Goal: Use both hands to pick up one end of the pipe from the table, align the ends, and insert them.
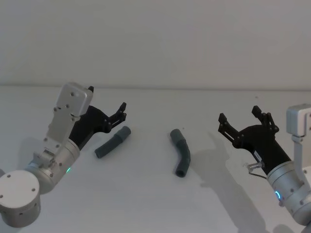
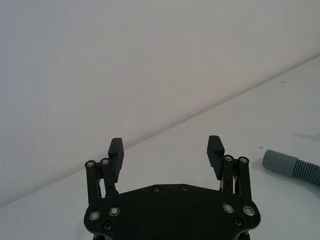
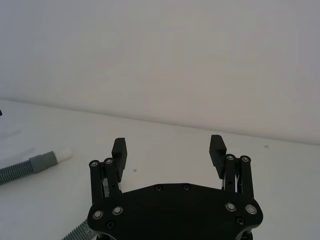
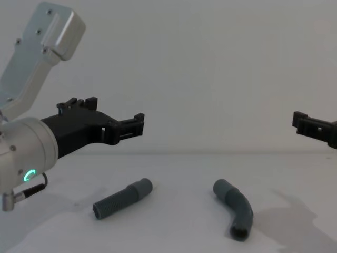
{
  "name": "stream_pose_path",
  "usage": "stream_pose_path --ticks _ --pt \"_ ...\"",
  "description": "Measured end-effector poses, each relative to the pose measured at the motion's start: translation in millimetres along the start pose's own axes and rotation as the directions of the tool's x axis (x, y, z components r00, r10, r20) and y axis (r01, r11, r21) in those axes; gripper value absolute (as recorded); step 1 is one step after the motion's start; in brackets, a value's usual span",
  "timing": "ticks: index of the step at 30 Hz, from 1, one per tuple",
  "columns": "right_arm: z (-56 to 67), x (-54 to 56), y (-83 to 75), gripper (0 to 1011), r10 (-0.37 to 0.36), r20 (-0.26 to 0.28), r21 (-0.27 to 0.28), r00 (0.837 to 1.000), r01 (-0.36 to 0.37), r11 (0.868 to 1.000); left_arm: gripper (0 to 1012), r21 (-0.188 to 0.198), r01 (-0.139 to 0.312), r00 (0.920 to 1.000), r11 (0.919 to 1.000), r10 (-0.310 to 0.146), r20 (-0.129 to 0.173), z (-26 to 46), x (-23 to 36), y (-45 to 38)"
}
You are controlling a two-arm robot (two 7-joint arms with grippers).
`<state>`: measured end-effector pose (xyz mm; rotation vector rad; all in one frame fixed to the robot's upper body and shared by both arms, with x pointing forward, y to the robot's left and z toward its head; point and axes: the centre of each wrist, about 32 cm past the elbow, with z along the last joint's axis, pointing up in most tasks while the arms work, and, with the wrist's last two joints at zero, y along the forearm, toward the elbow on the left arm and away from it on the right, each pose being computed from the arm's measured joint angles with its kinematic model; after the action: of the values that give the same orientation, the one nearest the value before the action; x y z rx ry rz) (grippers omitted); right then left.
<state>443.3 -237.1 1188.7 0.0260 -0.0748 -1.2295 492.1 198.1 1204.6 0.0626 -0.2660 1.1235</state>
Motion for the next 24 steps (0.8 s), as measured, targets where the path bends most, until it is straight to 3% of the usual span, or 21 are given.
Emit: stream_pose_path --ticks 8,15,24 --pt "0.0 0.0 0.0 1000 0.000 0.000 0.000 1.000 0.000 1.000 1001 0.037 0.020 0.9998 0.9991 -0.019 -0.011 4.9 0.7 -2.4" --pt "0.0 0.0 0.0 1000 0.000 0.000 0.000 1.000 0.000 1.000 1001 0.095 0.057 0.9980 0.9938 -0.054 -0.034 12.4 2.7 -4.4" --pt "0.0 0.0 0.0 1000 0.000 0.000 0.000 1.000 0.000 1.000 1001 0.200 0.128 0.9910 0.9714 -0.116 -0.067 24.7 10.5 -4.4"
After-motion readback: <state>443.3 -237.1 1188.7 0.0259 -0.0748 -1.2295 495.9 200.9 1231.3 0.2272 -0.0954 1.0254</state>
